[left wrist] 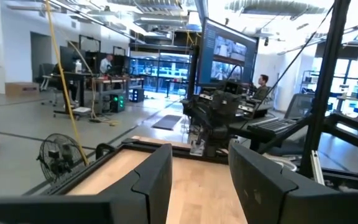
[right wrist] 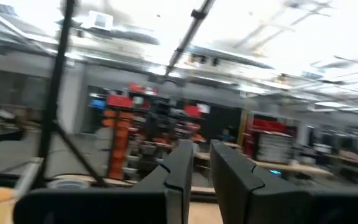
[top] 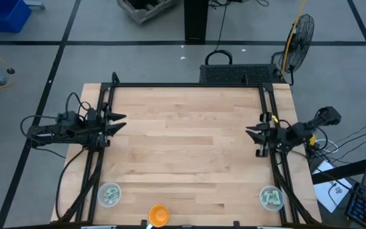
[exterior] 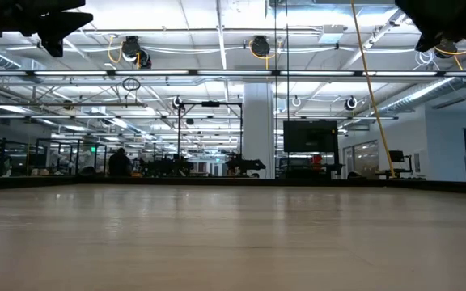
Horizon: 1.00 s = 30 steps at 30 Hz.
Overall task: Pick and place Stevia / Truvia into bins
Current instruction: Return to Home Position
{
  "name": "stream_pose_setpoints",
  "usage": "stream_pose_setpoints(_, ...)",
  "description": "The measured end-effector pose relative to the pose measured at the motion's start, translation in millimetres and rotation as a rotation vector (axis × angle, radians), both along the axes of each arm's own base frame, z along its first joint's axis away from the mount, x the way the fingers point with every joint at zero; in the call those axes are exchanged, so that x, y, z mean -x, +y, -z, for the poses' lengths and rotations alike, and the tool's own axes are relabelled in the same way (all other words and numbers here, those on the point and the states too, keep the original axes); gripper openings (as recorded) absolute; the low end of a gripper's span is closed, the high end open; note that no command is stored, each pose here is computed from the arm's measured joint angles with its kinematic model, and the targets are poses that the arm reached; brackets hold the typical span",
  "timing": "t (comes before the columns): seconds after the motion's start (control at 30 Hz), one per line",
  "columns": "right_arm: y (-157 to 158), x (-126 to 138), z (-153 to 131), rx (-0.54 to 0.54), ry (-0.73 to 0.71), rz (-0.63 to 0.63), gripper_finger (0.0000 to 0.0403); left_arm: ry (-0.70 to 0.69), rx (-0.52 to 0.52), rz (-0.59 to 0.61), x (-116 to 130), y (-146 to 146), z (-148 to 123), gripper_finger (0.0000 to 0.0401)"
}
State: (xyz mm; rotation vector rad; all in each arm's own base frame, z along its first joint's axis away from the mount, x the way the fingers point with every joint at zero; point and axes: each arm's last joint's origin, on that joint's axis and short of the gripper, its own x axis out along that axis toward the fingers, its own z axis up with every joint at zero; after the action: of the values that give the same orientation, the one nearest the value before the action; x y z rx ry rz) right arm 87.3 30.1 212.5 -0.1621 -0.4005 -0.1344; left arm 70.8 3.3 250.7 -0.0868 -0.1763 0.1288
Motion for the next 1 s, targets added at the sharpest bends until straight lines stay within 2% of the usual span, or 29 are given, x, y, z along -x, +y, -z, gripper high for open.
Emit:
stream_pose_setpoints(0.17,-11,-5,2,-0.019,0.028,0.122,0.0050,0.000,0.000,0.000,0,0,0,0.0163)
stream_pose_setpoints(0.3,-20,-11,19,-0.047,0.218,0.308,0.0050,0.007,0.000,0.000,0,0,1,0.0163)
stream_pose_setpoints(0.37,-24,-10,14,-0.090,0.260,0.374,0.0050,0.026,0.000,0.000,0,0,2,0.0163)
stream_pose_setpoints(0.43,-26,-11,15,-0.117,0.273,0.362,0.0050,0.051,0.000,0.000,-1,0,5,0.0163)
stream_pose_setpoints(0.6,-25,-14,22,-0.073,0.311,0.211,0.0050,0.099,0.024,0.002,-1,0,10,0.0163)
stream_pose_setpoints(0.8,-27,-17,32,-0.041,0.332,0.133,0.0050,0.116,0.031,0.021,-4,-1,16,0.0163)
stream_pose_setpoints(1.0,-32,-17,28,-0.044,0.261,0.118,0.0050,0.092,0.030,0.049,-10,-1,27,0.0163)
